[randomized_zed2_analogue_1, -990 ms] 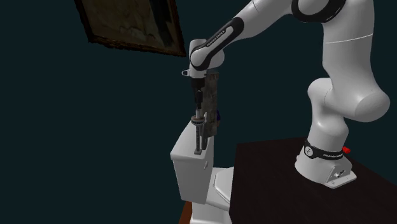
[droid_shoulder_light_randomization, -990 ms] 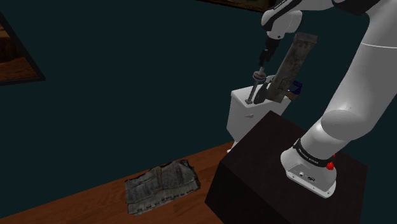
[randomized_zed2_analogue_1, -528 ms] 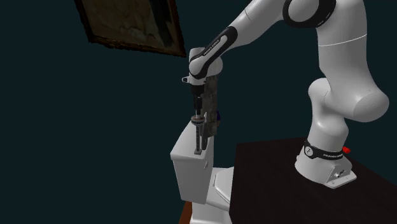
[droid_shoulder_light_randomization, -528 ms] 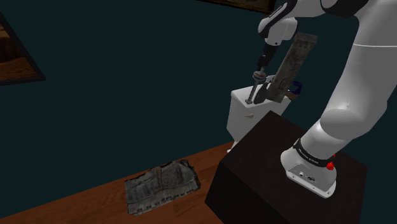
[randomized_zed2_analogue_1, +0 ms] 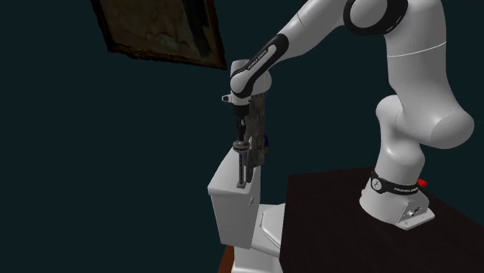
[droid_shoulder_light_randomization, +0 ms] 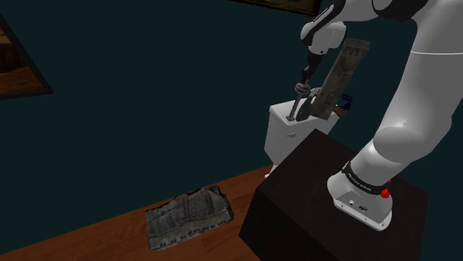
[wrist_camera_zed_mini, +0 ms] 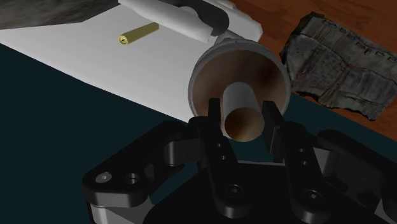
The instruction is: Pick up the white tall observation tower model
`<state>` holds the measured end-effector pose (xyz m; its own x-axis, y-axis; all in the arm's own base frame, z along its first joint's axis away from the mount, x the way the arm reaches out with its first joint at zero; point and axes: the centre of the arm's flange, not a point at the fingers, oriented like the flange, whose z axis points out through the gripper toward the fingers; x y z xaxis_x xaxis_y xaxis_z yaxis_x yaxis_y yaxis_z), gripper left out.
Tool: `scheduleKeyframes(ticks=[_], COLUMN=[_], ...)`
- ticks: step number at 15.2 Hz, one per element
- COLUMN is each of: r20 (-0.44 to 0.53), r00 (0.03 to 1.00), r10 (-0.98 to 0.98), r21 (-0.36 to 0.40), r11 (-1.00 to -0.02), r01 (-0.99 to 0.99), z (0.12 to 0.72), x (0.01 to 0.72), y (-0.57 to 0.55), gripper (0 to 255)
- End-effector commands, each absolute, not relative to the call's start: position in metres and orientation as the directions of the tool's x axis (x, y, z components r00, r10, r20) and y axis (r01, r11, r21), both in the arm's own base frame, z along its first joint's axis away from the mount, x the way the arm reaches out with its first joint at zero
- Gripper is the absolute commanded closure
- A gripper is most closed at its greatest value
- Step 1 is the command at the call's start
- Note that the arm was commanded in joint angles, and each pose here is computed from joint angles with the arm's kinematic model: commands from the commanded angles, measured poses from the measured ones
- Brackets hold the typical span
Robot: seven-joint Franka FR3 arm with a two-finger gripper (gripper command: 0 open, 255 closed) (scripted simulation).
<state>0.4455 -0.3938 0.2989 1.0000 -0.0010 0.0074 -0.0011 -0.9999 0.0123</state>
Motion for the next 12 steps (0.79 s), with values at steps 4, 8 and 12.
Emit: scheduleKeyframes(ticks=[4,8,12], r20=[0.007,0.007,0.007], r00=[1.0,1.0,1.0], r10=[-0.001,-0.001,-0.001], r21=[0.012,0.012,0.012], r11=[-1.0,-1.0,-1.0], r01=[-0.001,-0.001,-0.001], z=[0.298,0.319,0.341], x=[0.445,0.445,0.445], y=[-0.393,-0.393,-0.393], gripper=[255,255,255])
